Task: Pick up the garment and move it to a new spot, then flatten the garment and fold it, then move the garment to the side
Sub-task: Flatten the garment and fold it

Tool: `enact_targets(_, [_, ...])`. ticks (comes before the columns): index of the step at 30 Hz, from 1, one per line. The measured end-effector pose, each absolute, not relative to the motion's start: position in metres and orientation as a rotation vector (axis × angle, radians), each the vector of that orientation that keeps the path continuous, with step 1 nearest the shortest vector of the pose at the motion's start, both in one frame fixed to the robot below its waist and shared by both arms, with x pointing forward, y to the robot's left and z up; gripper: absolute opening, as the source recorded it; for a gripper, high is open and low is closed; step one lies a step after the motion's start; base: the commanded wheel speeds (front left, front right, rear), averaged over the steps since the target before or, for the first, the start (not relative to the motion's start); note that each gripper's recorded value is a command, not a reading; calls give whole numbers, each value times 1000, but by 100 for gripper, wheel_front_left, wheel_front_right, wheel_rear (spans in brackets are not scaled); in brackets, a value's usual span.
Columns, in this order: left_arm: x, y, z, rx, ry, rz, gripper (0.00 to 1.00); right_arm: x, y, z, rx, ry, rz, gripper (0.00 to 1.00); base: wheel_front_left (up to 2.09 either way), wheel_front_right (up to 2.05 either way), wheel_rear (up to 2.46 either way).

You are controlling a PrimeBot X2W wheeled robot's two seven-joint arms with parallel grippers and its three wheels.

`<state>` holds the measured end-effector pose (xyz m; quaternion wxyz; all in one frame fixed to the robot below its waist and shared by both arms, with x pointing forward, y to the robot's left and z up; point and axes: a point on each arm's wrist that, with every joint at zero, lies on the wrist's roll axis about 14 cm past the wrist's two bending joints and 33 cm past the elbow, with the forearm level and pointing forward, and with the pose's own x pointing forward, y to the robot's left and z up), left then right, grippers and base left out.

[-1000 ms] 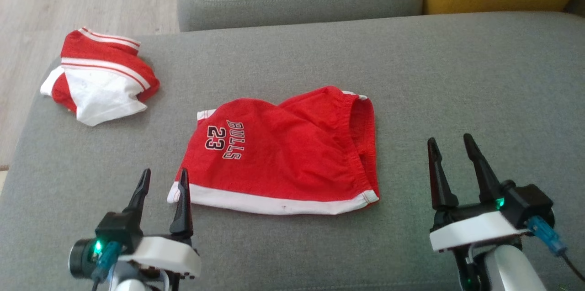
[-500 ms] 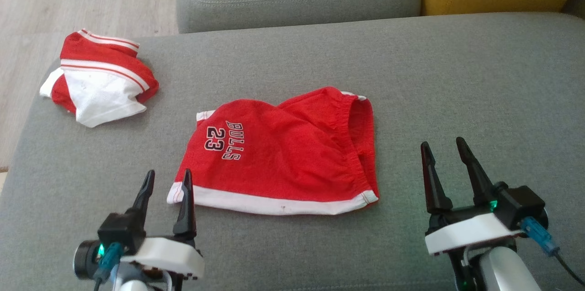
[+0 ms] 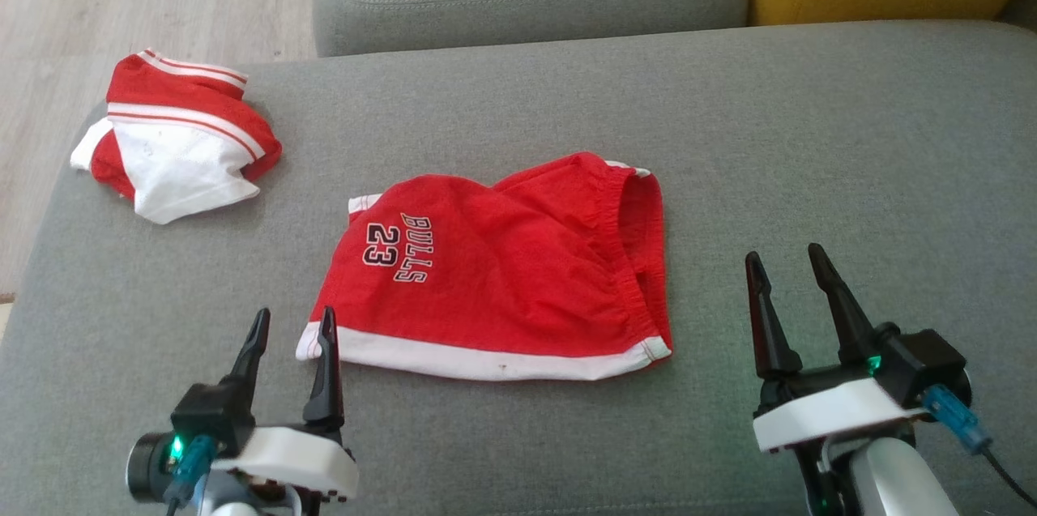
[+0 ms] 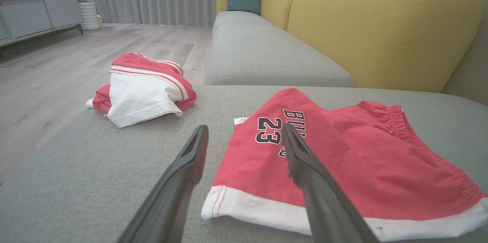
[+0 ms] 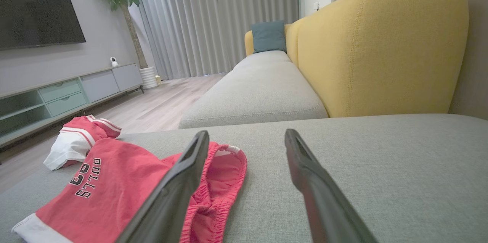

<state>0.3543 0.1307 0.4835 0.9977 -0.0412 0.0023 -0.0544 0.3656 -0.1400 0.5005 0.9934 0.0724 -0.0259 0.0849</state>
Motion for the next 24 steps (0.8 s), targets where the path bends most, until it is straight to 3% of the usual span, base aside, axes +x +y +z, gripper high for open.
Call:
enact_targets(14, [355,133,482,-89,8,-98,100,365,-139,498,144,-44,174,100,0,0,0])
enact_targets(24, [356,135,472,-85,38,-90,100,349,-104,431,29,187,296,100,0,0,0])
